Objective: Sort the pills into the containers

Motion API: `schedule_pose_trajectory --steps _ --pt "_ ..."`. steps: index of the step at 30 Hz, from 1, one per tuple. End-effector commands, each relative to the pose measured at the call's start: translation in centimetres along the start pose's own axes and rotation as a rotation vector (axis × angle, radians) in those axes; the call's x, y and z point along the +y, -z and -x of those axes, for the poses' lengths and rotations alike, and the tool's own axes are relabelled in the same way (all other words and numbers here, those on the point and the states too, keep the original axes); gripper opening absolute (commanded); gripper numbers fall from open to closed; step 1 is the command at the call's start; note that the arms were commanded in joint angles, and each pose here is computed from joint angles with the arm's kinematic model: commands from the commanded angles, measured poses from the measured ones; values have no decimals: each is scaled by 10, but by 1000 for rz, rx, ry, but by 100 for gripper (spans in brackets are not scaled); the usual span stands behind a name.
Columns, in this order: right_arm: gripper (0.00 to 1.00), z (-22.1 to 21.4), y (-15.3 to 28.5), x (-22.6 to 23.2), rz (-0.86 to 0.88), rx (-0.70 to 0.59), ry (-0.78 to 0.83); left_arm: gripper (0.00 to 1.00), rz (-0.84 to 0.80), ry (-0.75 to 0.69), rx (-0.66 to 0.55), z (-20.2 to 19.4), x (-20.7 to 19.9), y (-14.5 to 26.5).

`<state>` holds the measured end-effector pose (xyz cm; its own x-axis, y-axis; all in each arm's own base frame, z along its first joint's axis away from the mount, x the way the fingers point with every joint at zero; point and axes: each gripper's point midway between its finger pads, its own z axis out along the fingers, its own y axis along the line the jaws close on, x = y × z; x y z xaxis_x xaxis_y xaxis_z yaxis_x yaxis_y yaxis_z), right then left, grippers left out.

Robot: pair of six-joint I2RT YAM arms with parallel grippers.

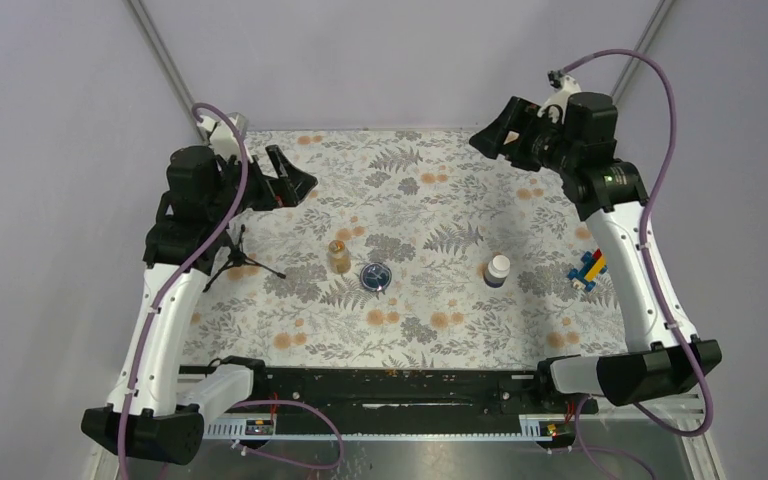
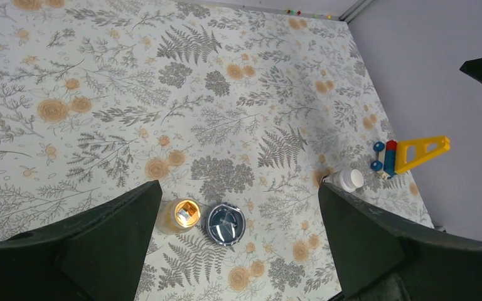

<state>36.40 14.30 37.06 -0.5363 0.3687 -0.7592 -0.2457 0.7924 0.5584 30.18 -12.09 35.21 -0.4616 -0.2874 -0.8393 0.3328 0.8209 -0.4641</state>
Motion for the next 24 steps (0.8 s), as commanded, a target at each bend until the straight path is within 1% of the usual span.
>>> schedule_pose_trajectory --steps 1,3,10,16,19,22,24 --pt "88 -13 -24 12 43 14 40 99 30 -19 -52 5 8 -2" --pt "89 -31 -36 17 66 58 62 99 3 -26 -30 -4 7 -5" --pt "91 -100 -62 13 67 195 133 99 -4 -47 -33 -13 9 -2" --pt "92 -174 -66 17 60 338 250 99 -130 -11 -32 -27 -9 -2" --pt "94 -213 -66 16 62 425 350 98 -152 7 -28 -34 -11 -3" --pt "97 -253 -65 16 62 515 512 97 -151 22 -12 -43 -9 -4" --pt "98 -273 -69 12 49 552 599 97 -155 34 -5 -49 -8 -4"
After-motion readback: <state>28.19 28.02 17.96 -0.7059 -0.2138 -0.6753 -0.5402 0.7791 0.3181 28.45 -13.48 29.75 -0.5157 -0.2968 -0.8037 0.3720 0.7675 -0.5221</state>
